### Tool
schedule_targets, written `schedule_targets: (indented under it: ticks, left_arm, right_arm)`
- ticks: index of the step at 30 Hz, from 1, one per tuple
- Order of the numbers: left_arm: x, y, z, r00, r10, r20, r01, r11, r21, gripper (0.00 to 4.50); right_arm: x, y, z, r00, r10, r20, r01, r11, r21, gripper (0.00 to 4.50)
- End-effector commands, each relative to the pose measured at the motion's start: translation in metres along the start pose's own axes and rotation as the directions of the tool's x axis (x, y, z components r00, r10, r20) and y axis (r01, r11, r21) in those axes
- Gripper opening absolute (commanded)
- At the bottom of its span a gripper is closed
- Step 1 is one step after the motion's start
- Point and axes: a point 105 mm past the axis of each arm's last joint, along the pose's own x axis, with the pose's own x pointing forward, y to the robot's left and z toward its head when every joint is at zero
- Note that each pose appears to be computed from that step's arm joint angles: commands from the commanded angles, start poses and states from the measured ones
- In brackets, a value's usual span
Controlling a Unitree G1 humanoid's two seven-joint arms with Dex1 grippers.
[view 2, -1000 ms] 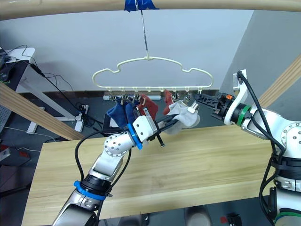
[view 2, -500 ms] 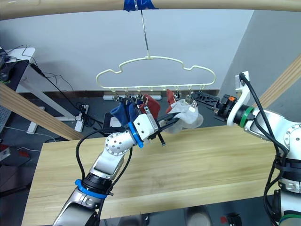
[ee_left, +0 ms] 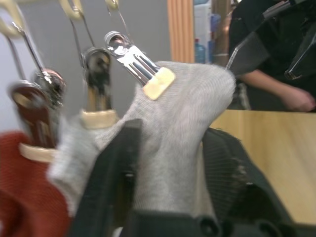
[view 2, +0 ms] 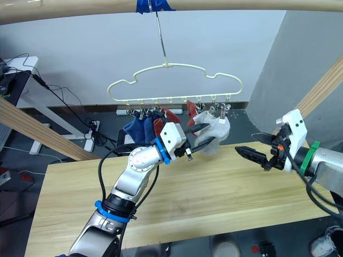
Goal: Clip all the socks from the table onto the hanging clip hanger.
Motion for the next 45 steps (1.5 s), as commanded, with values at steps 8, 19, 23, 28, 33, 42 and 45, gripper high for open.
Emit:
schedule_targets:
  ticks: [8,19,23,28,33,42,45]
  left_arm:
    - [-0.105,0.01,-0.017,0.972,0.084,-0.218,-0.143,0.952,-0.272,4.46]
    - [-0.228,0.044,-0.013,0.761,0.384,-0.522,-0.561,0.794,-0.234,4.46]
    - [-0.243,0.038,-0.018,0.701,0.388,-0.599,-0.585,0.793,-0.17,4.46]
    - [-0.251,0.04,-0.028,0.609,0.459,-0.646,-0.614,0.789,-0.018,4.46]
    - [-0.245,0.041,-0.035,0.641,0.438,-0.631,-0.612,0.787,-0.075,4.46]
    - [-0.246,0.044,-0.042,0.635,0.451,-0.628,-0.622,0.78,-0.069,4.46]
    - [-0.243,0.039,-0.041,0.643,0.445,-0.623,-0.624,0.776,-0.089,4.46]
  right_arm:
    - [0.011,0.009,0.004,0.987,0.05,0.152,-0.009,0.966,-0.257,4.5]
    - [0.015,0.005,-0.005,0.983,0.069,0.168,-0.027,0.97,-0.242,4.5]
    - [0.015,-0.002,-0.012,0.986,0.043,0.162,-0.005,0.973,-0.229,4.5]
    - [0.008,-0.015,-0.02,0.985,-0.052,0.165,0.083,0.979,-0.188,4.5]
    - [-0.004,-0.025,-0.034,0.982,-0.129,0.136,0.152,0.973,-0.175,4.5]
    - [-0.004,-0.04,-0.04,0.966,-0.215,0.145,0.236,0.96,-0.148,4.5]
    - [-0.001,-0.044,-0.043,0.964,-0.232,0.131,0.251,0.956,-0.152,4.5]
